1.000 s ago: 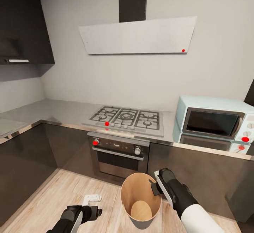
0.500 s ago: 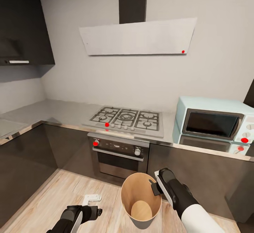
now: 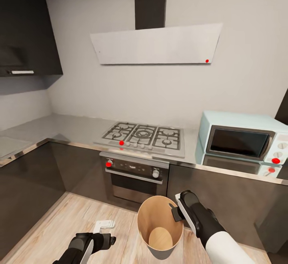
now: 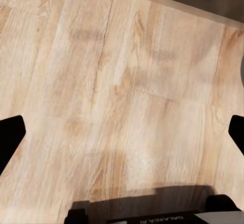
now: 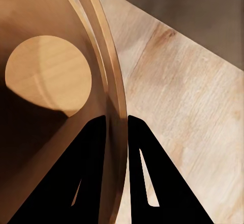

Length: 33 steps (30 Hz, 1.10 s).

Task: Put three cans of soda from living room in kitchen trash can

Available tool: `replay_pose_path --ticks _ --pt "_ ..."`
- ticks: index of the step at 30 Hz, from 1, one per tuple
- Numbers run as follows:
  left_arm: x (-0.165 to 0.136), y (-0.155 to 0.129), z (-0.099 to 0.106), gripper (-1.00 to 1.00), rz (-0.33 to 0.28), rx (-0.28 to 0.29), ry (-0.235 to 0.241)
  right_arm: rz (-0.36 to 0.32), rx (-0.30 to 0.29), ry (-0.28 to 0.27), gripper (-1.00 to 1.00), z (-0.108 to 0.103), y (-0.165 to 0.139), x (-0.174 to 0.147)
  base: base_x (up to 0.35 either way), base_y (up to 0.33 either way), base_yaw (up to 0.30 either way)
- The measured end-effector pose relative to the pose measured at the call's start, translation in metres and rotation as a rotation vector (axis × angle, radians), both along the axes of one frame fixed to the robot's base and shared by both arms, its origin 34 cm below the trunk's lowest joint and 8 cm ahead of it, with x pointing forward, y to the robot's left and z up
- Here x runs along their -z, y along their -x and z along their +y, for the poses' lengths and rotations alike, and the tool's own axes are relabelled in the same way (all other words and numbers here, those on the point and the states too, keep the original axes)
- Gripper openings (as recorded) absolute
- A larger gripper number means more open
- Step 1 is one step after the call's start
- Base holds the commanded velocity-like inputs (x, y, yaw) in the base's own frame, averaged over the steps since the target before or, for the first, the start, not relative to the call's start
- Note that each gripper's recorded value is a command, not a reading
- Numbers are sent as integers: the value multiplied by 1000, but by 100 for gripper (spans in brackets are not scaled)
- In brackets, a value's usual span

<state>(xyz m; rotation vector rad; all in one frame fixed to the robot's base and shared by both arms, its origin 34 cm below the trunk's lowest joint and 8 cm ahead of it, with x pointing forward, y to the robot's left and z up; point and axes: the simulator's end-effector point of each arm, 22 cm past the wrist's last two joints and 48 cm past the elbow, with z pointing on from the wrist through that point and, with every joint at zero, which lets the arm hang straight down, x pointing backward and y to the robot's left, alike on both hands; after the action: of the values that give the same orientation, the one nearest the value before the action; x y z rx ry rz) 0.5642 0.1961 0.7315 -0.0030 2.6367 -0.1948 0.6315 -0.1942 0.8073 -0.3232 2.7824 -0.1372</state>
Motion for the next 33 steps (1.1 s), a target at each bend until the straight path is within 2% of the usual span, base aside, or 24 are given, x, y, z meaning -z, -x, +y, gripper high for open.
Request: replay_pose_path --ticks 33 --pt "-3 2 -2 100 5 6 10 1 -1 4 -100 -1 1 -3 0 0 0"
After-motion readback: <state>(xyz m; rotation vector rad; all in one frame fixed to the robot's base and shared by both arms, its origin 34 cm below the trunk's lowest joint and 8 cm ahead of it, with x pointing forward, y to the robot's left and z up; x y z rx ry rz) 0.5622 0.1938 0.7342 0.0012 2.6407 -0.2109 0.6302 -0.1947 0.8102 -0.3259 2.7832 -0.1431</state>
